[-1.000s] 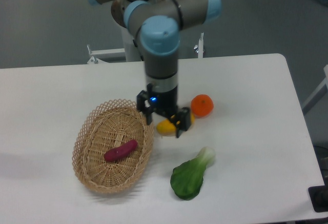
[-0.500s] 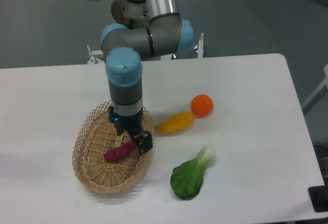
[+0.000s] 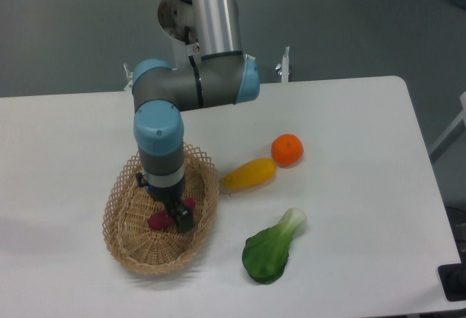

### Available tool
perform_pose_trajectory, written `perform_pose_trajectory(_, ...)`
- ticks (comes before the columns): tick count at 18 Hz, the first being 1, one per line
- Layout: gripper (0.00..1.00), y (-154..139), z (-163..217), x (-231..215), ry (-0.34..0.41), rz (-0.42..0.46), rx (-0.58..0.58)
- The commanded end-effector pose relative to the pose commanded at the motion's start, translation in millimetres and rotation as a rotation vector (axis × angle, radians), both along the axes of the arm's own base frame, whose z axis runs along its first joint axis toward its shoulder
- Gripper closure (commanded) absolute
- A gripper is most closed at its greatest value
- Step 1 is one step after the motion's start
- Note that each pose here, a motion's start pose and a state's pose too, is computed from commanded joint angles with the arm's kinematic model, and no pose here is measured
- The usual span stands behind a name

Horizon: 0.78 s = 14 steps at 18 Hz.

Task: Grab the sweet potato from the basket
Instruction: 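Lower the gripper onto the sweet potato and close on it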

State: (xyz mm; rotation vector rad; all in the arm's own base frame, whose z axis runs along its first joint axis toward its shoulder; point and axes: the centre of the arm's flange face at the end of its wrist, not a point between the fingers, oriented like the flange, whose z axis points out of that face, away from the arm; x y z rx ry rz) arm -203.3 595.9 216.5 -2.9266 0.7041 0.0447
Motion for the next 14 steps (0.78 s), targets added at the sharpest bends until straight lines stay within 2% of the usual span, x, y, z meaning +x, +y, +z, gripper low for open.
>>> perform_pose_trajectory(7, 0.0, 1, -13, 5, -0.011, 0.048, -0.016)
perform_pose_trajectory(8, 0.03, 2, -13, 4, -0.004, 0.048, -0.006)
perform_pose_trajectory(9, 0.13, 4, -15, 4, 0.002, 0.047, -0.001)
perform_pose_trajectory(11, 0.47, 4, -14, 5, 0.01, 0.045, 0.009)
perform_pose_trajectory(13, 0.66, 4, -11, 3, 0.018, 0.045, 0.014)
perform_pose_trajectory(14, 0.7, 5, -10, 4, 0.021, 0.04, 0.015)
